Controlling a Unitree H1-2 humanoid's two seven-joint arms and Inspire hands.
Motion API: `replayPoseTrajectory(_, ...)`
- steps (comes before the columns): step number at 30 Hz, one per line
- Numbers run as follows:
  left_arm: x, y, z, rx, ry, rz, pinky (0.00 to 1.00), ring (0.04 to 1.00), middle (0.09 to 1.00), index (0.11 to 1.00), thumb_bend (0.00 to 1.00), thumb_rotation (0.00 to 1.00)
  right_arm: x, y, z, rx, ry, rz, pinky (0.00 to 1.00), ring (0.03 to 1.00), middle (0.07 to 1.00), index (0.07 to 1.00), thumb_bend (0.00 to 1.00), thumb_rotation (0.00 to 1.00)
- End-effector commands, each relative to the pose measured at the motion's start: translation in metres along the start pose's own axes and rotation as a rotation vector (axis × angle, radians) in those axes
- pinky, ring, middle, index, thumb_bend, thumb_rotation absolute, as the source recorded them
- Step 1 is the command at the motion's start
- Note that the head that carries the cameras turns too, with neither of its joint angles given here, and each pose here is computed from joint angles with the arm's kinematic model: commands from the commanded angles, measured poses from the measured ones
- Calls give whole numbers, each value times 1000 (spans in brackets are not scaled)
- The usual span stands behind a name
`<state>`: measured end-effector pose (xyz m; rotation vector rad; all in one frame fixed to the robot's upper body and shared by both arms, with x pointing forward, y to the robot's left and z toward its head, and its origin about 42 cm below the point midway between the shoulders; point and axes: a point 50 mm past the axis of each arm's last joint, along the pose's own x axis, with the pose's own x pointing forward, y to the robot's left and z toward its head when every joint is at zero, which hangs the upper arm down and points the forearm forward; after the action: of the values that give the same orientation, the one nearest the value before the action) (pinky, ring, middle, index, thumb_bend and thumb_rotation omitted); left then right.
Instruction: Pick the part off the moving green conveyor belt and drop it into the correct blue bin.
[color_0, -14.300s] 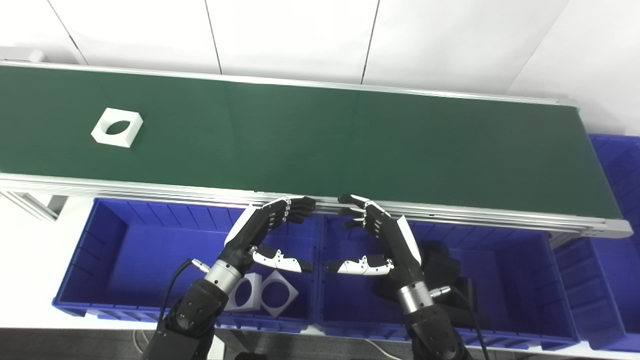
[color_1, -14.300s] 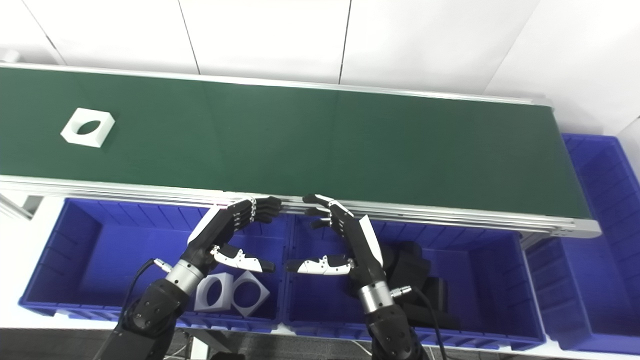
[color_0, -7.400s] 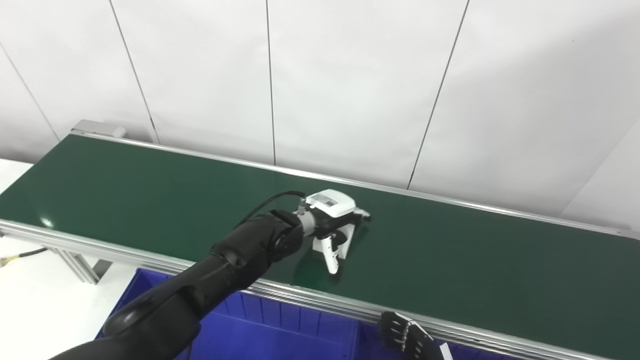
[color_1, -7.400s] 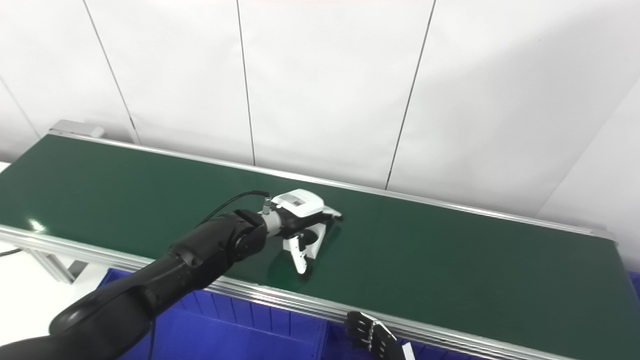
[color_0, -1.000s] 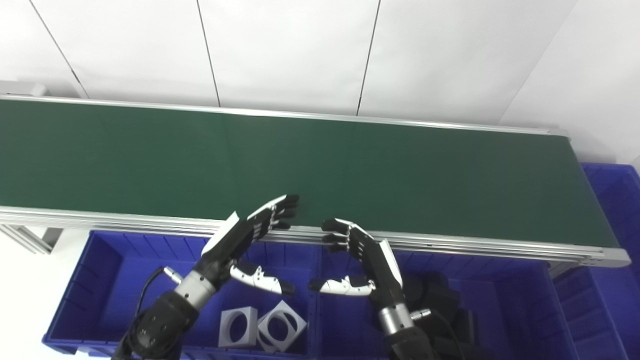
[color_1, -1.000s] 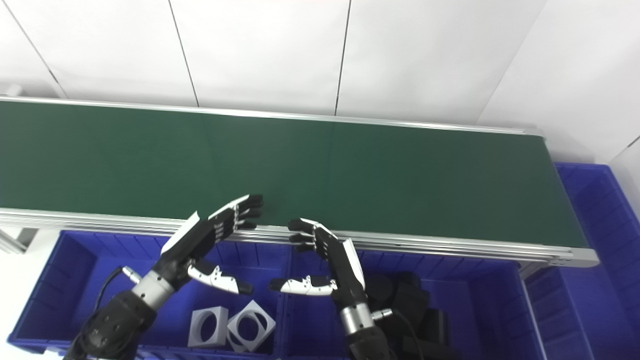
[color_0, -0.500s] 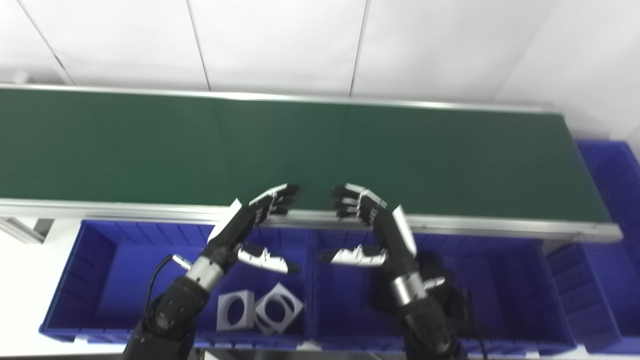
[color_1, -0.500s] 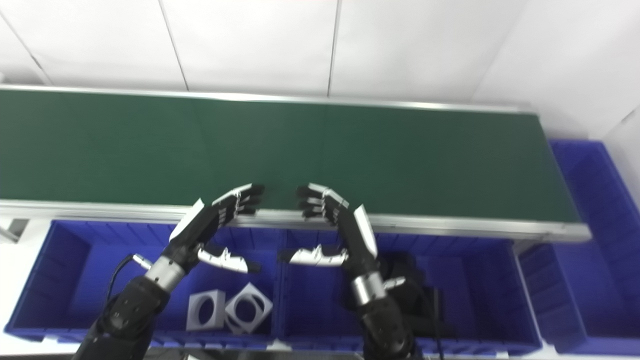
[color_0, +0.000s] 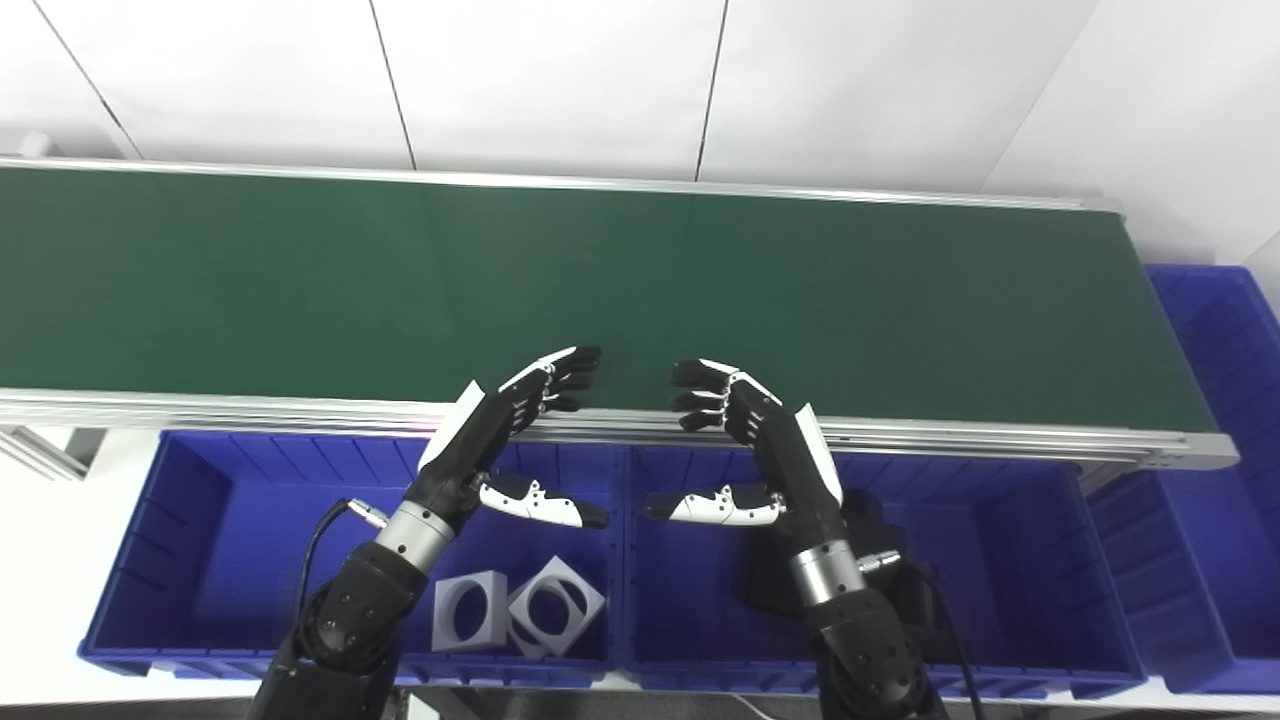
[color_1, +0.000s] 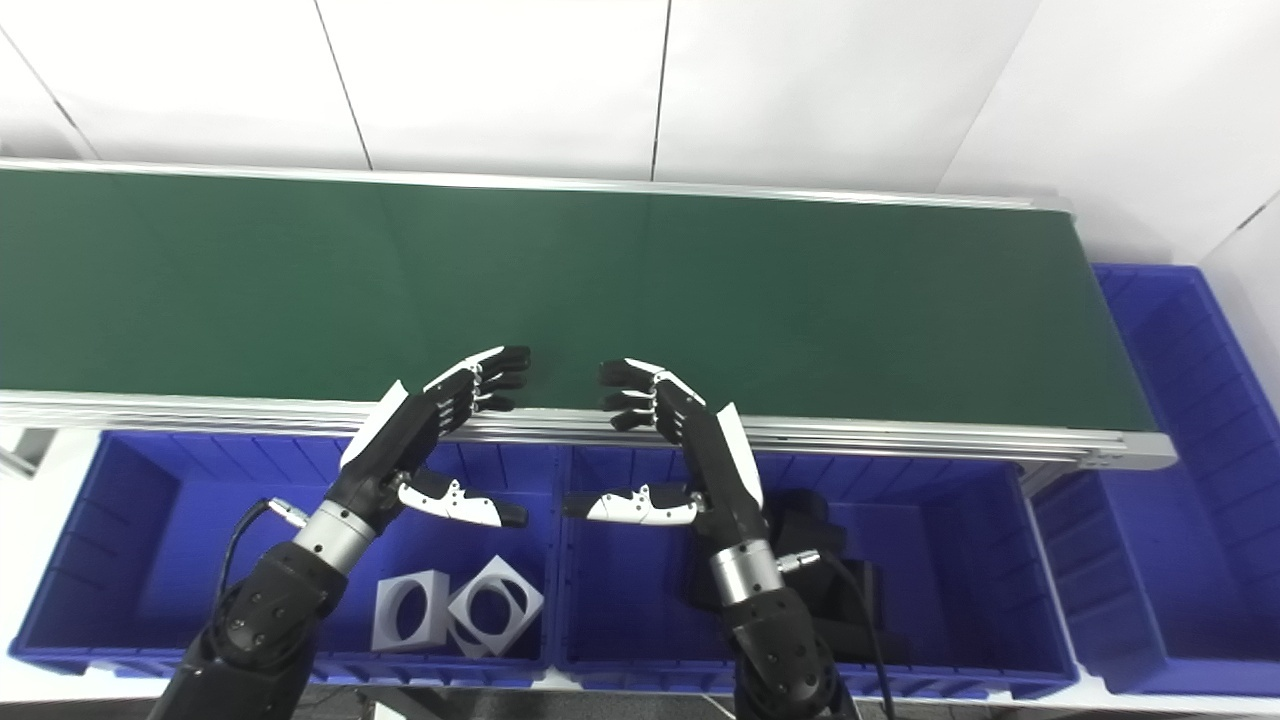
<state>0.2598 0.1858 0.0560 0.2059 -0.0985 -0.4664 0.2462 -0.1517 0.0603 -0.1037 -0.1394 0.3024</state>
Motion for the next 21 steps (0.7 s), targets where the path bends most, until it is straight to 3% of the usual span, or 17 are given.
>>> replayPoseTrajectory(1,5,6,14,2,-60,7,793,848,876,866,945,115,9,1,11,3,-44,-3,594,678,754,744,933,191)
replayPoseTrajectory(9,3,5,17,-19,-76,14,791,845,868,872,951,116,6,3,9,-1,-38,-6,600,680,756,744,929,185)
replayPoseTrajectory(16,-1,11,20,-12,-78,17,737,792,809,835,962,144,6,11,4,-4,-30,-11,611,680,757,743,917,188)
replayPoseTrajectory(21,-5,18,19,-24,-71,2,750,798,804,825,962,99,10,21,-3,-18,-18,-9,599,679,752,739,913,175)
